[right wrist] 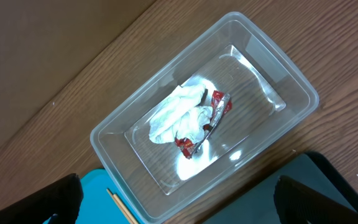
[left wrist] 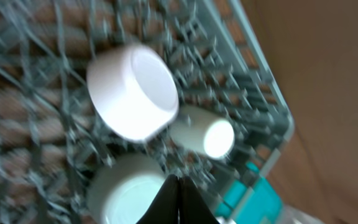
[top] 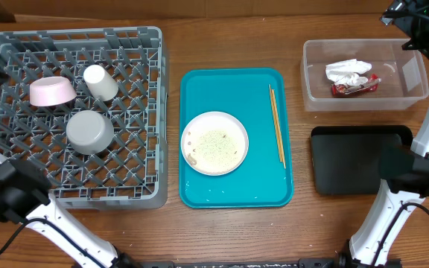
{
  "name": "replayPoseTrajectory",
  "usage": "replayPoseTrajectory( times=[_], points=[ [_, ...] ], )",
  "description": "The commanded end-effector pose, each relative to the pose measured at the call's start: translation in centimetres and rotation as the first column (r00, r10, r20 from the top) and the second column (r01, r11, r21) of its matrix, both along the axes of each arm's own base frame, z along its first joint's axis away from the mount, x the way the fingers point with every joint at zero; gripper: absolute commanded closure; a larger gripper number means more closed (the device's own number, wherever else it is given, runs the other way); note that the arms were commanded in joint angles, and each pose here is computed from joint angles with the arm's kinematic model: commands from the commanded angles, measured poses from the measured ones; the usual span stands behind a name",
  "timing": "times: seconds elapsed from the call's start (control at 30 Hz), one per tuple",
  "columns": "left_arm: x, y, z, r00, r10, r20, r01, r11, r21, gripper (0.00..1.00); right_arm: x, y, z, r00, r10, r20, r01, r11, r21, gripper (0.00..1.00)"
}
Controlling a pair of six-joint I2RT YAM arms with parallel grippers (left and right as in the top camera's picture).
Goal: Sort waste into correct bins and load items into the dishwasher
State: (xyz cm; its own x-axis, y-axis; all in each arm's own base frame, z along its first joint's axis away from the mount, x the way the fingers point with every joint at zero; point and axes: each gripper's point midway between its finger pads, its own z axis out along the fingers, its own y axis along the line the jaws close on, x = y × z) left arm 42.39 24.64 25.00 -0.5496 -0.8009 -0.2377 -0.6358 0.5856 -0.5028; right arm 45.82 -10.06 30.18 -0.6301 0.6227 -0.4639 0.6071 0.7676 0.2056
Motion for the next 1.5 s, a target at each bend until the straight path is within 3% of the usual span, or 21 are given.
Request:
replayPoseTrajectory(
  times=[0.0,0.13,0.4,1.17,1.47],
  points=[
    [0.2,1.6,-2.1,0.986,0.065,-0.153,-0.028,0.972,0.232,0.96,-0.1,0.1,0.8,1.0,0.0,0.024,0.0,1.0,-0.002,0.0],
    [1.6,1.6,-4.4,0.966,0.082,-0.247,0.011,0.935,0.355,0.96,-0.1,0.1,0.8,1.0,0.0,0.024,0.0,1.0,-0.002,0.0],
    [5.8,0.9,-8.6,0.963,0.006,-0.269,0.109,0.907,0.408,0.96,-0.1,0.1,0.8,1.0,0.0,0.024,0.0,1.0,-0.002,0.0],
    [5.1,-0.7,-13.1,0.929,-0.036,-0.369,0.168,0.928,0.333,0.96,-0.1,0.1,0.8,1.0,0.0,0.024,0.0,1.0,-0.002,0.0],
    [0.1,-1.9,-13.4,0.848,-0.072,-0.525,0.218,0.95,0.222,0.96,-0.1,0.1,0.8,1.0,0.0,0.024,0.0,1.0,-0.002,0.0]
  ],
)
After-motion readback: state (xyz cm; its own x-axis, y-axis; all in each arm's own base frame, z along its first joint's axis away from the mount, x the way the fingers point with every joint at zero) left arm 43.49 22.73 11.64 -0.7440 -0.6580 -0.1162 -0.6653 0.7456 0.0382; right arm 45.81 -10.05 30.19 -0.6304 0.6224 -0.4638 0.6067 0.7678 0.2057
